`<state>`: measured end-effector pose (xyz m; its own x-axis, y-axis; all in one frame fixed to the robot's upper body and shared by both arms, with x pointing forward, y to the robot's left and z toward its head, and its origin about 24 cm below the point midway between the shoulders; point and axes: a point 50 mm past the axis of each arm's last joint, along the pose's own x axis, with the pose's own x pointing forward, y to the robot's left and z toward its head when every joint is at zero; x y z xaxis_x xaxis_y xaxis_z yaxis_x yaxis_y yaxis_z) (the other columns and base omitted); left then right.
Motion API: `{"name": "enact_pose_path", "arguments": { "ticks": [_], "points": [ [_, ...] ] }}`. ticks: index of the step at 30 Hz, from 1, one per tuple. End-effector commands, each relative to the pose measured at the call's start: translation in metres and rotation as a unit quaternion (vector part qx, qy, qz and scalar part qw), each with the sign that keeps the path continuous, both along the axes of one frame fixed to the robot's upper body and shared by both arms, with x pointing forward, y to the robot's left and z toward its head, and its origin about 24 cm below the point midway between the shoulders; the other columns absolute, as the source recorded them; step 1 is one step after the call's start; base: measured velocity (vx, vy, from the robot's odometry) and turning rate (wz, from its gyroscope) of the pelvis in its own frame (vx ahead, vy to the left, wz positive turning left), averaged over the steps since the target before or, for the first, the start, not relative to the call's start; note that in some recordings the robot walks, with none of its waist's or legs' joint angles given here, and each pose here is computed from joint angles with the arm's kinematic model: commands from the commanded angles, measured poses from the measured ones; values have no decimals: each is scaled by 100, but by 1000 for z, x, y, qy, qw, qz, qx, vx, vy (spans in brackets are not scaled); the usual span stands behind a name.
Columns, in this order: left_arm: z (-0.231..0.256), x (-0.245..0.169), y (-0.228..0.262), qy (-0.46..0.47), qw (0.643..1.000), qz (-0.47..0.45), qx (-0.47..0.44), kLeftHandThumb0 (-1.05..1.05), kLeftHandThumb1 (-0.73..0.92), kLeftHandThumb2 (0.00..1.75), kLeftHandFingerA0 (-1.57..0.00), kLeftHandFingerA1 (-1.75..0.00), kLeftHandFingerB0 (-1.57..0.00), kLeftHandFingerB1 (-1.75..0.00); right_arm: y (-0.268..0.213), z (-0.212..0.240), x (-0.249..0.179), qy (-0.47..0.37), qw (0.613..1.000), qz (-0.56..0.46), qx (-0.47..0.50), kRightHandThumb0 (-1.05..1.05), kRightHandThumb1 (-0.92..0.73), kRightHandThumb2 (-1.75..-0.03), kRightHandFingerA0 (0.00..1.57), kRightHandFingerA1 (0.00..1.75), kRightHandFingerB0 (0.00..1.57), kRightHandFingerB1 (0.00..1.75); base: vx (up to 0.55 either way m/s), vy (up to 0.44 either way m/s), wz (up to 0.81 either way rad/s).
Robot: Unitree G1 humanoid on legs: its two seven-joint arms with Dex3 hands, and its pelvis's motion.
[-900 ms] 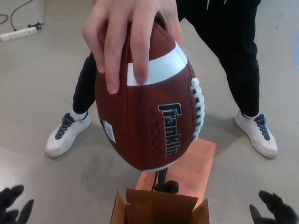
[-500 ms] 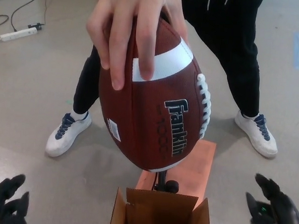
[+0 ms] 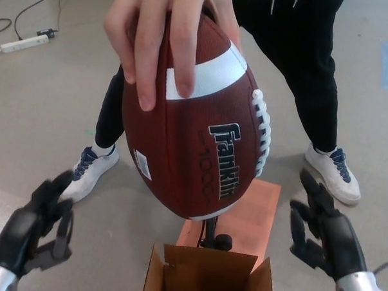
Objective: Use both hands to pick up a football from a person and place it into a container beneath
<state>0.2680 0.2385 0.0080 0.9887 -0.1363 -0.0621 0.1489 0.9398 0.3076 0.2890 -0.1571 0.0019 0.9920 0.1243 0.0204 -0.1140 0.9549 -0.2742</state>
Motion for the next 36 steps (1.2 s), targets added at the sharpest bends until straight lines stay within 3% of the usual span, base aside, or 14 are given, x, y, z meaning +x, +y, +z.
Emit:
{"name": "enact_pose_path", "arguments": {
  "ticks": [1, 3, 13, 14, 16, 17, 22, 23, 25, 26, 28, 32, 33, 36],
  "points": [
    [85, -3, -57, -159, 983, -75, -49, -92, 77, 113, -11, -33, -5, -19, 38, 92, -12, -188, 977, 67, 76, -96, -92, -121, 13, 20, 0, 9, 0, 0, 0],
    [89, -2, -64, -167, 981, -77, -53, -93, 78, 113, -15, -34, 0, -22, 43, 98, -12, -195, 975, 76, 77, -86, -92, -87, 9, 24, 0, 0, 0, 0, 0],
    [118, 8, -100, -193, 972, -102, -88, -92, 74, 112, -9, -30, -5, -20, 65, 120, -11, -207, 970, 96, 81, -98, -91, -120, 13, 16, 0, 8, 0, 0, 0],
    [119, 8, -102, -197, 971, -104, -91, -93, 75, 111, -9, -31, -8, -20, 65, 121, -10, -206, 970, 95, 82, -86, -92, -84, 7, 22, 0, 0, 0, 0, 0],
    [124, 8, -110, -200, 967, -109, -116, -83, 67, 109, -3, -33, -2, -28, 71, 124, -8, -205, 972, 87, 80, -98, -92, -121, 6, 24, 0, 9, 0, 0, 0],
    [126, 7, -112, -205, 967, -107, -105, -93, 76, 112, -14, -35, 0, -22, 73, 124, -7, -202, 973, 86, 77, -84, -92, -81, 10, 28, 0, 1, 0, 0, 0],
    [131, 4, -123, -211, 967, -101, -101, -82, 66, 106, -9, -40, 0, -32, 90, 124, -7, -182, 972, 109, 99, -94, -89, -119, 7, 18, 0, 8, 0, 0, 0],
    [131, 4, -125, -211, 967, -99, -100, -89, 89, 68, -15, -27, -8, -25, 95, 125, -8, -178, 969, 124, 115, -85, -82, -116, 3, 19, 0, 14, 0, 0, 0],
    [132, 3, -127, -213, 967, -99, -95, -90, 74, 111, -10, -41, -1, -28, 100, 126, -9, -176, 966, 136, 131, -76, -92, -80, 0, 25, 0, 0, 0, 0, 0],
    [133, 3, -129, -218, 967, -100, -89, -85, 74, 110, -8, -35, -7, -28, 103, 126, -9, -182, 965, 137, 131, -92, -91, -119, 0, 4, 0, 5, 0, 0, 0],
    [133, 2, -131, -224, 967, -94, -75, -86, 92, 71, -10, -24, -9, -25, 106, 124, -10, -185, 965, 138, 126, -81, -78, -100, 0, 4, 0, 8, 0, 0, 0],
    [127, 0, -131, -226, 969, -81, -66, -93, 79, 89, -10, -26, -8, -25, 111, 118, -14, -173, 966, 139, 133, -89, -89, -119, 0, 6, 0, 8, 0, 0, 0],
    [127, 1, -131, -225, 969, -80, -69, -93, 78, 88, -10, -26, -8, -25, 111, 117, -15, -172, 966, 139, 134, -78, -92, -76, 0, 23, 0, 7, 0, 0, 0],
    [123, 3, -132, -223, 968, -76, -80, -91, 78, 86, -11, -25, -10, -28, 111, 115, -14, -173, 968, 132, 126, -84, -86, -118, 0, 11, 0, 12, 0, 0, 0]
  ]
}}
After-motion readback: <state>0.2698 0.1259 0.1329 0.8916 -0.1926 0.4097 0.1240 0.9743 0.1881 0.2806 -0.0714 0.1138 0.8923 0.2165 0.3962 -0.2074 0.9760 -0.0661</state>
